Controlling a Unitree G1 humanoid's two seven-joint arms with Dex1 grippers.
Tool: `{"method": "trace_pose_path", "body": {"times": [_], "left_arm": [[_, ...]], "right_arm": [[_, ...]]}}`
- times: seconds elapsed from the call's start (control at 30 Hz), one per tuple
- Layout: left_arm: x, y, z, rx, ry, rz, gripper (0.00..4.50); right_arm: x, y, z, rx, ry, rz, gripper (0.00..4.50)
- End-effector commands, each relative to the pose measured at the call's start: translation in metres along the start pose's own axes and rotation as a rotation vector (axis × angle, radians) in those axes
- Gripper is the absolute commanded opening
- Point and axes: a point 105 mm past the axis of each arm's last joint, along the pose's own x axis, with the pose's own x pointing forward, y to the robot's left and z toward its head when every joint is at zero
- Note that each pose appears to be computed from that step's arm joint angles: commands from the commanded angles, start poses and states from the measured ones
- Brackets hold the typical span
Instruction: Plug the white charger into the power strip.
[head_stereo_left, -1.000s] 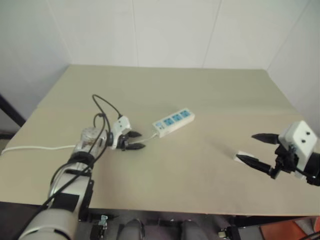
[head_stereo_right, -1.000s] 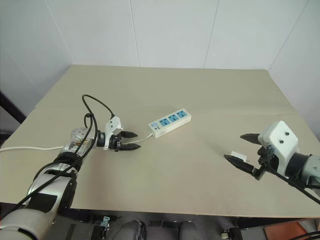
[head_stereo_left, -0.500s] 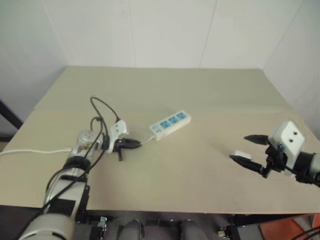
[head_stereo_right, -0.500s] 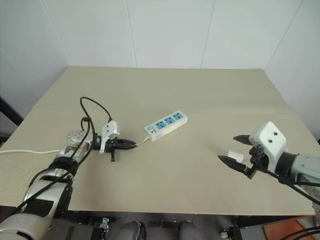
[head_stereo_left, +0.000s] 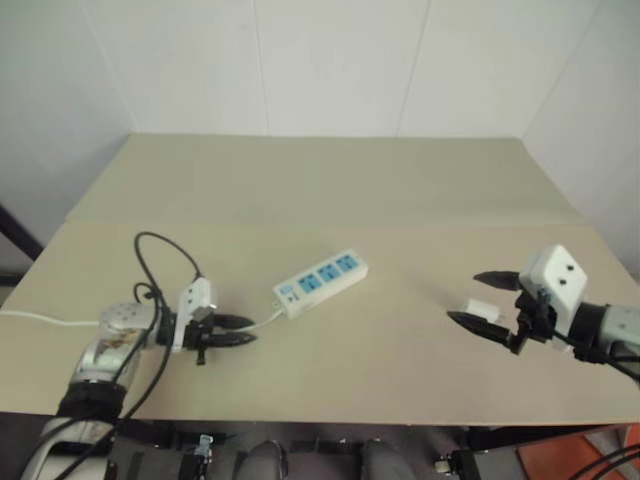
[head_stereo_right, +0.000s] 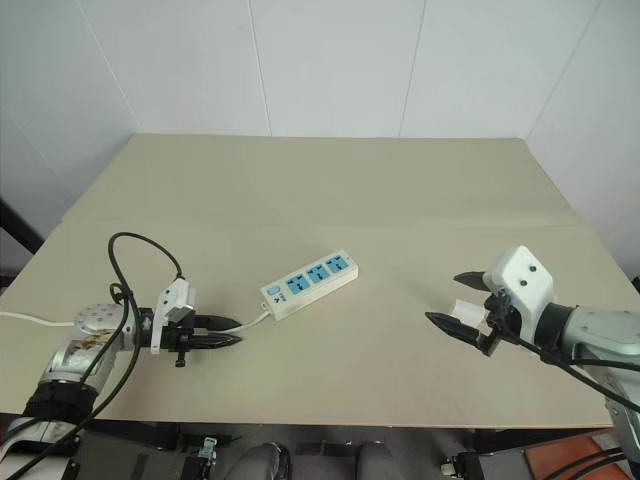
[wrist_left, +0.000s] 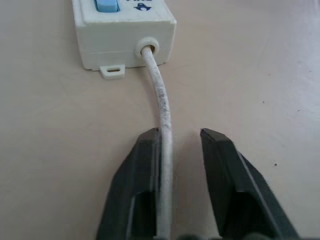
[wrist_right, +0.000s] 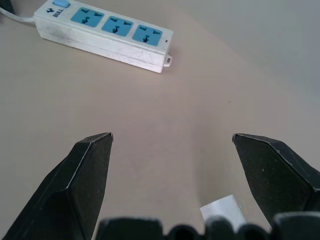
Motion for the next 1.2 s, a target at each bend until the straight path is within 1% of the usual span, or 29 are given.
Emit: {"method": "trace_pose_path", "body": {"times": [0.03,0.07,0.1,0.2,0.23,0.3,0.37,0.5,0.77,0.9,1.0,1.2], "left_arm": [[-0.011,0.005,0.02,0.069,-0.114,0.037,2.81],[-0.012,0.003,0.025,0.082,-0.166,0.022,3.18],[-0.012,0.003,0.03,0.1,-0.21,0.03,3.44],[-0.005,0.006,0.037,0.148,-0.281,0.055,4.36],[-0.001,0.006,0.039,0.156,-0.3,0.056,4.44],[0.009,0.005,0.041,0.176,-0.336,0.055,4.44],[0.019,0.005,0.041,0.203,-0.345,0.067,4.44],[0.042,0.014,0.045,0.212,-0.415,0.174,4.44],[0.074,0.02,0.043,0.235,-0.411,0.207,4.44],[0.084,0.029,0.042,0.231,-0.398,0.27,4.44],[0.09,0.026,0.039,0.206,-0.385,0.24,4.44],[0.089,0.025,0.036,0.16,-0.375,0.257,4.44]], "right_arm": [[-0.002,-0.004,0.009,-0.051,-0.026,-0.011,4.5],[-0.002,-0.004,0.009,-0.051,-0.028,-0.015,4.5],[-0.003,-0.004,0.009,-0.05,-0.029,-0.02,4.5],[-0.003,-0.004,0.009,-0.048,-0.035,-0.033,4.5],[-0.003,-0.004,0.009,-0.047,-0.035,-0.034,4.5],[-0.004,-0.001,0.01,-0.032,-0.043,-0.017,4.5],[-0.005,0.001,0.012,-0.031,-0.052,-0.008,4.5],[-0.007,-0.001,0.012,-0.038,-0.054,-0.045,4.5],[-0.009,0.0,0.01,-0.041,-0.05,-0.07,4.5],[-0.011,-0.001,0.011,-0.039,-0.051,-0.086,4.5],[-0.012,0.001,0.009,-0.037,-0.047,-0.09,4.5],[-0.013,0.001,0.006,-0.033,-0.038,-0.113,4.5]]}}
